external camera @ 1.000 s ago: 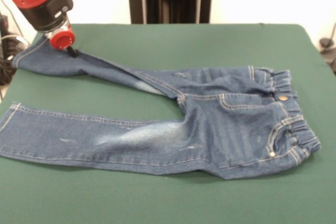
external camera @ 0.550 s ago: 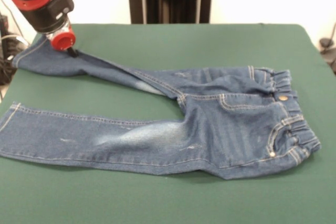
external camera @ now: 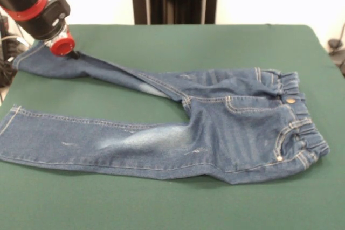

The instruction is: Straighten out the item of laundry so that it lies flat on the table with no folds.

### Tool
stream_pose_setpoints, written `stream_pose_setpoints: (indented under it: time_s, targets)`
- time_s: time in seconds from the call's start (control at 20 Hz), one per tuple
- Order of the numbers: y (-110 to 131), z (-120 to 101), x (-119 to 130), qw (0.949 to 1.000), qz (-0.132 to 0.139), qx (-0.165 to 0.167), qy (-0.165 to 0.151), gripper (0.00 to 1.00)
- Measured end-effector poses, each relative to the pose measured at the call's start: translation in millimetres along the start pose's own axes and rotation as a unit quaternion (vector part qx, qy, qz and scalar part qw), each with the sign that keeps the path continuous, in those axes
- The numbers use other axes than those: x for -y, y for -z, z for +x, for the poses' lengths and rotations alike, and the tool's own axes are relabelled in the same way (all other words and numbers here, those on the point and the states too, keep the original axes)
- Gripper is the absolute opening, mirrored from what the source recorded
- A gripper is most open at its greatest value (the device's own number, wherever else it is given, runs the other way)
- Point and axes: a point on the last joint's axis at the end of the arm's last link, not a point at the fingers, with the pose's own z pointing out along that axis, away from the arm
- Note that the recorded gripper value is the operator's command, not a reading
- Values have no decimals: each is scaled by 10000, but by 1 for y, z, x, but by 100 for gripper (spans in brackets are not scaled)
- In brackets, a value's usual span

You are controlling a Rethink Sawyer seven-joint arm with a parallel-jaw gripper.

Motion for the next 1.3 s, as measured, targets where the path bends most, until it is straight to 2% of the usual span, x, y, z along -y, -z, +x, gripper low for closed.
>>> stream_pose_setpoints:
  time_s: [0.2, 0.5, 1.0, 1.3]
  targets:
    - [0, -7, -6, 9994, 233, -245, 67, 0]
    - [0, -10, -17, 9972, 614, -387, 206, 0]
    - [-1, -26, -22, 9921, 864, -897, 170, 0]
    - [5, -38, -23, 9920, 869, -906, 136, 0]
